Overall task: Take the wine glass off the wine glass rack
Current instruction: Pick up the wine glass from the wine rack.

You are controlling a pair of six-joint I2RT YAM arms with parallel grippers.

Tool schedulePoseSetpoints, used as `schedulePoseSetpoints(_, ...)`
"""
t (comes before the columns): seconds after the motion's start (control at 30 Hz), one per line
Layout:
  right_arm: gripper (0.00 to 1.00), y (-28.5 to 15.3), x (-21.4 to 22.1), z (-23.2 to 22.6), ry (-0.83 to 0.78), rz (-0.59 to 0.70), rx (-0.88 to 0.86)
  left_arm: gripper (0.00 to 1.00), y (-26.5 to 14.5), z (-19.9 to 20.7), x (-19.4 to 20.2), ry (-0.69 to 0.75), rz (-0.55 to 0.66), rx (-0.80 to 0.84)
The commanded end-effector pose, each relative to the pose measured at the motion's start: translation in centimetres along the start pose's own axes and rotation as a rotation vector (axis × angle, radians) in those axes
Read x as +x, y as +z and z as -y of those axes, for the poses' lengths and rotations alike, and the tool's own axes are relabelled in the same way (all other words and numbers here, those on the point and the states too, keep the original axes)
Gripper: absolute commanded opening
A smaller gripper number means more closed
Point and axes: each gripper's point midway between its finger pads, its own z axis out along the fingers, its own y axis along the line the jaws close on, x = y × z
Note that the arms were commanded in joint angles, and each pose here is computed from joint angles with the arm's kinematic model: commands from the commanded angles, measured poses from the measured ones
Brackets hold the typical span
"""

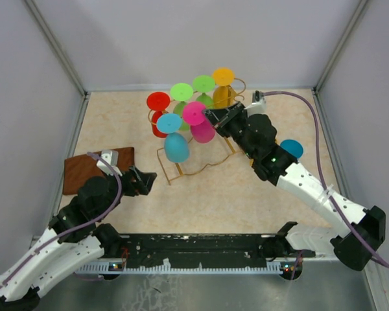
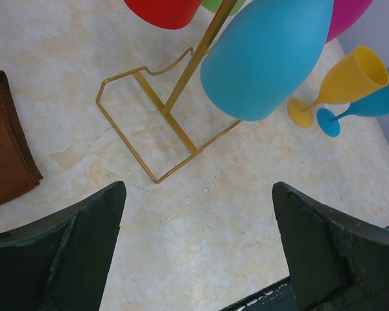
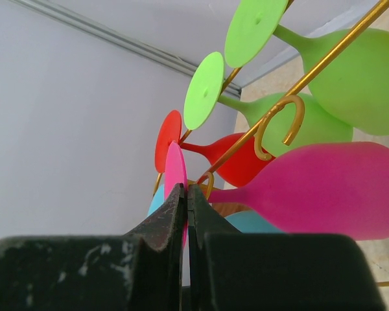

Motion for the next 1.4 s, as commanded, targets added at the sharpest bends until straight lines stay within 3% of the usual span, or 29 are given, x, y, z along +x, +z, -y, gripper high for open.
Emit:
schedulePoseSetpoints(0.0, 0.0, -1.2, -1.9, -2.9, 0.034, 0.059, -0.084, 0.99, 0.4, 0.2, 0.1, -0.014, 0.005, 0.008)
schedulePoseSetpoints(1.37, 0.0, -1.5, -1.5, -2.8, 0.043, 0.048, -0.102, 0.99, 1.0, 0.1, 2.1, -0.038, -0.049, 0.015)
